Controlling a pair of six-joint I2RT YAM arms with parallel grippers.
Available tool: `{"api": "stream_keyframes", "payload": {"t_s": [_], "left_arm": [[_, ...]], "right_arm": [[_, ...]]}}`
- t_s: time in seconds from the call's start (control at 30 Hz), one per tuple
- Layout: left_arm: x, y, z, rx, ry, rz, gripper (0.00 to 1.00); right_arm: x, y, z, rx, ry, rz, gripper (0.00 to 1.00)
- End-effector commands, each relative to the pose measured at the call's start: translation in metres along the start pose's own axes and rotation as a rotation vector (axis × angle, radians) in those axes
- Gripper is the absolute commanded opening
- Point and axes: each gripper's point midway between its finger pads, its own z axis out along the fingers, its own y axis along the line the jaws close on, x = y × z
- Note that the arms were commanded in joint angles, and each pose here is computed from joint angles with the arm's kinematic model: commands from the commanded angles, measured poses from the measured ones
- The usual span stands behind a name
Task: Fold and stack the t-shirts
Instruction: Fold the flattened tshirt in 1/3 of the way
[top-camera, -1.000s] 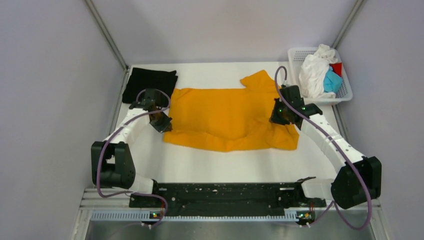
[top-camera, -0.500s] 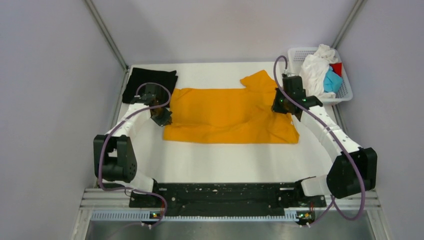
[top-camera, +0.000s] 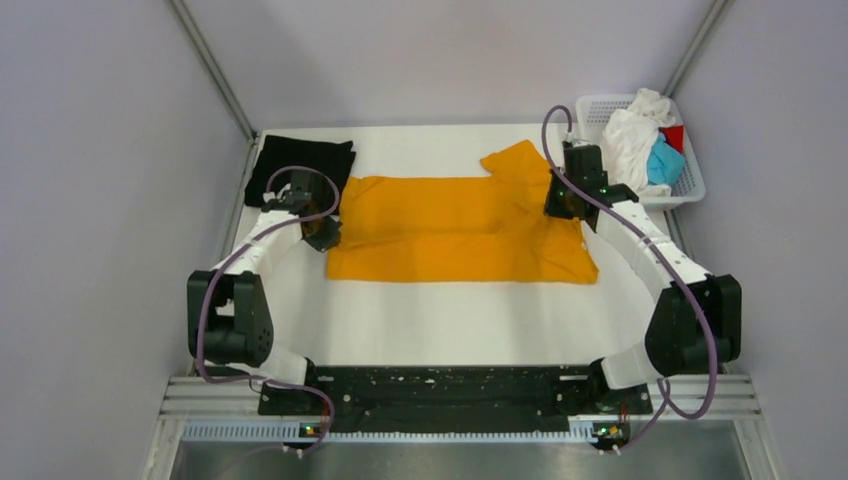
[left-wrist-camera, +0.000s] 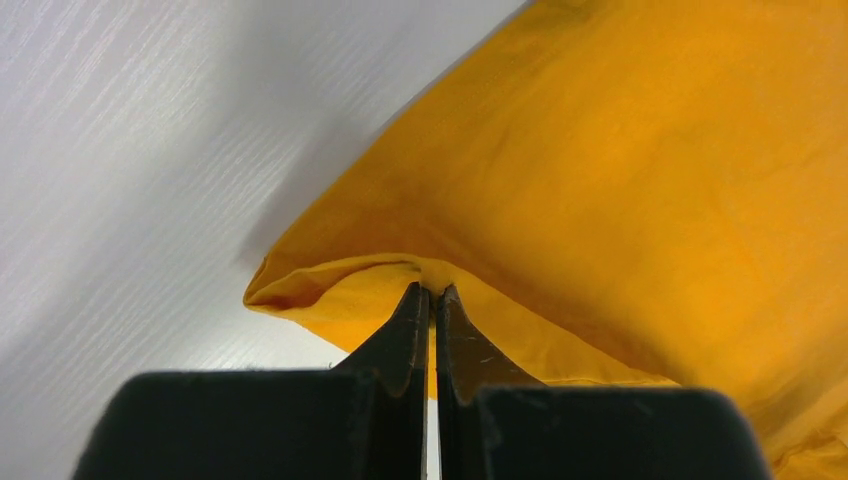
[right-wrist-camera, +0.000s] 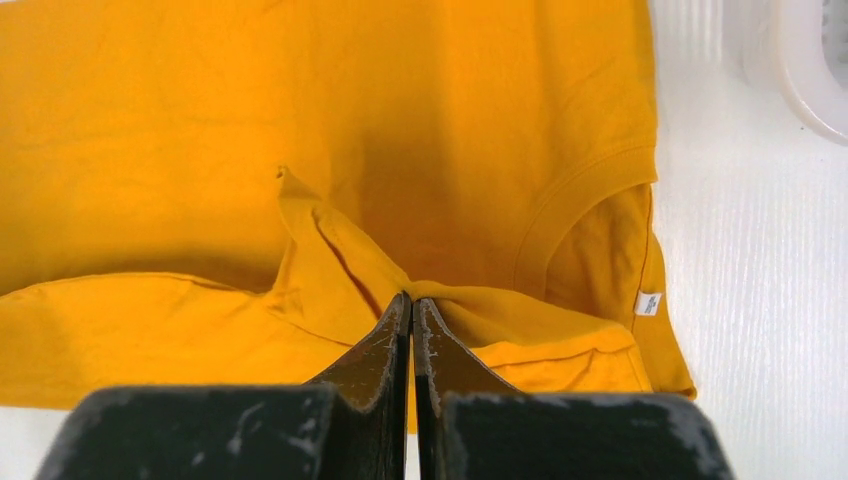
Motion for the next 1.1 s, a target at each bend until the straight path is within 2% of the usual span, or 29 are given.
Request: {"api": "stream_keyframes", "payload": {"t_s": [0.0, 0.17, 0.2, 0.23, 0.27, 0.3, 0.37, 0.47, 0.5, 0.53, 0.57, 0.6, 0.63, 0.8, 0.87, 0.97, 1.07], "left_arm": [[-0.009, 0.001, 0.014, -0.017, -0.045, -0.033, 0.0], [-0.008, -0.004, 0.031, -0.051, -0.008, -0.032, 0.01], [-0.01, -0.004, 0.034, -0.059, -0.008, -0.033, 0.1], [-0.011, -0.005, 0.035, -0.063, -0.01, -0.032, 0.19], [-0.014, -0.008, 0.035, -0.063, -0.02, -0.031, 0.35], [-0.018, -0.01, 0.034, -0.065, -0.025, -0.028, 0.49], [-0.026, -0.014, 0.027, -0.073, -0.044, -0.024, 0.69], [-0.04, -0.021, 0.009, -0.058, -0.094, -0.012, 0.83], [-0.042, -0.02, 0.003, -0.061, -0.108, -0.005, 0.93], [-0.044, -0.021, -0.004, -0.054, -0.118, 0.004, 0.98], [-0.044, -0.022, -0.01, -0.052, -0.125, 0.016, 0.99], [-0.043, -0.023, -0.014, -0.049, -0.127, 0.028, 0.99], [-0.039, -0.024, -0.017, -0.044, -0.121, 0.047, 0.99], [-0.002, -0.03, -0.009, -0.031, -0.031, 0.142, 0.99], [0.015, -0.033, -0.003, -0.025, 0.004, 0.176, 0.99], [0.035, -0.038, 0.008, -0.009, 0.06, 0.211, 0.99], [0.042, -0.037, 0.019, -0.019, 0.081, 0.22, 0.99]], "right_arm": [[-0.033, -0.004, 0.006, 0.013, -0.083, -0.005, 0.0], [-0.033, -0.006, 0.032, 0.031, -0.063, -0.02, 0.0], [-0.031, -0.009, 0.043, 0.05, -0.052, -0.021, 0.01], [-0.031, -0.012, 0.051, 0.073, -0.045, -0.019, 0.08], [-0.032, -0.017, 0.058, 0.106, -0.041, -0.013, 0.15], [-0.036, -0.021, 0.065, 0.136, -0.042, -0.006, 0.24], [-0.044, -0.029, 0.073, 0.198, -0.052, 0.015, 0.47], [-0.06, -0.033, 0.065, 0.244, -0.084, 0.058, 0.62], [-0.062, -0.033, 0.06, 0.244, -0.095, 0.066, 0.64], [-0.063, -0.033, 0.053, 0.24, -0.107, 0.076, 0.76], [-0.06, -0.031, 0.048, 0.221, -0.111, 0.082, 0.81], [-0.054, -0.026, 0.043, 0.186, -0.104, 0.083, 0.96], [-0.046, -0.02, 0.039, 0.136, -0.091, 0.086, 0.98], [0.014, 0.034, 0.023, -0.217, 0.023, 0.05, 0.99], [0.036, 0.044, 0.022, -0.283, 0.072, 0.014, 0.99], [0.047, 0.038, 0.036, -0.252, 0.095, -0.005, 0.99], [0.025, 0.027, 0.061, -0.152, 0.036, -0.004, 0.99]]}}
